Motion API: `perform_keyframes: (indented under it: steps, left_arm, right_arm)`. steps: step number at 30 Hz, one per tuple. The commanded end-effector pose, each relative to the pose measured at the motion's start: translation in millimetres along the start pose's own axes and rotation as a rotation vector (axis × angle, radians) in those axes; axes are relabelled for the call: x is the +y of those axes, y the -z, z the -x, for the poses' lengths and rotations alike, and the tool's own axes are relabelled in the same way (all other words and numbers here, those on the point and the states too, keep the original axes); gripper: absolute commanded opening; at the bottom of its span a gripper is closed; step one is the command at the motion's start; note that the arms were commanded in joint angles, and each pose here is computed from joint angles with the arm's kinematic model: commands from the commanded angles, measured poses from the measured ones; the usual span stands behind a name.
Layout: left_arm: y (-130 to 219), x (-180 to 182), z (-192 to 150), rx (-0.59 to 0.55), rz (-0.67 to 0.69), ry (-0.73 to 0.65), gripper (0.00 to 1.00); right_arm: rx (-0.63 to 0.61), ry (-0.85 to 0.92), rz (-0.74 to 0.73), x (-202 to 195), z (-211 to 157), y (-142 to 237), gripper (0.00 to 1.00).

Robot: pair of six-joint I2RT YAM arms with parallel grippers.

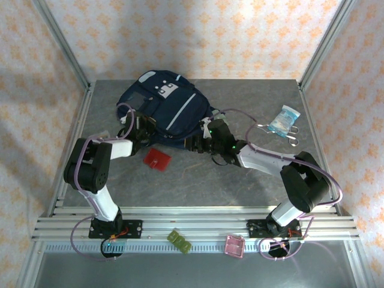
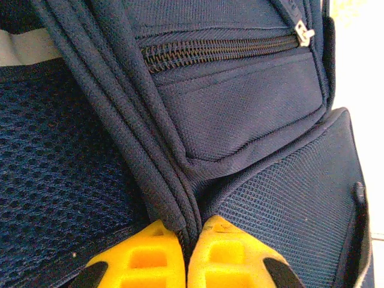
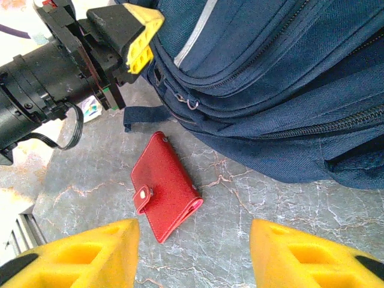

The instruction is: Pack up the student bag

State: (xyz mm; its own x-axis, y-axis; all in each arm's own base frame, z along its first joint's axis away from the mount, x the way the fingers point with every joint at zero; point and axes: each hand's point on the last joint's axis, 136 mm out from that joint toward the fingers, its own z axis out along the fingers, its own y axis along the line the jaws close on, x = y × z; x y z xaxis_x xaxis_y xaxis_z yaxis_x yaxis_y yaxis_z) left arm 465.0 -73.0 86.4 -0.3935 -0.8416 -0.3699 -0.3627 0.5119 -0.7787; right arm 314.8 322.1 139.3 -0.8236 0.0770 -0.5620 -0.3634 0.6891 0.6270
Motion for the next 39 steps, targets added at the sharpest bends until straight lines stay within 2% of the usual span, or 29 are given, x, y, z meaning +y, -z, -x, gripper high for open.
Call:
perform_keyframes:
  steps: [1, 8, 12, 15, 20, 25, 27, 32, 39]
  left_arm:
    - [26.2, -49.3, 14.9, -0.019, -0.147, 0.037, 0.00]
    - [66.5, -82.9, 29.9, -0.034, -0.188, 0.081, 0.00]
    - [77.0, -95.8, 33.9, -0.035, -0.213, 0.094, 0.00]
    - [82.5, -100.3, 38.7, -0.055, -0.225, 0.106, 0.00]
    - [89.4, -100.8, 45.6, -0.098, -0.237, 0.126, 0.00]
    - [89.7, -102.6, 45.6, -0.098, -0.255, 0.141, 0.00]
    - [88.2, -103.4, 43.5, -0.086, -0.265, 0.150, 0.00]
    - [86.3, -100.4, 43.1, -0.087, -0.261, 0.162, 0.00]
    - [85.4, -104.3, 41.8, -0.075, -0.285, 0.199, 0.00]
  right_arm:
    - [-0.011, 0.021, -0.004, 6.3, 2.6, -2.7, 0.51]
    - [0.017, 0.075, 0.055, 49.1, 4.3, -23.7, 0.50]
    - [0.005, 0.068, 0.035, 60.8, 19.2, -40.9, 0.53]
    - [0.009, 0.058, -0.001, 64.0, 26.7, -59.1, 0.54]
    - [0.063, 0.087, -0.064, 70.7, 16.1, -88.5, 0.46]
    - [0.061, 0.032, -0.162, 51.1, 13.3, -106.2, 0.46]
    - [0.048, 0.020, -0.174, 50.3, 15.5, -105.7, 0.43]
    - [-0.080, 0.034, -0.153, 65.2, 39.9, -67.1, 0.43]
    - [-0.023, 0.064, -0.135, 74.3, 15.6, -48.2, 0.42]
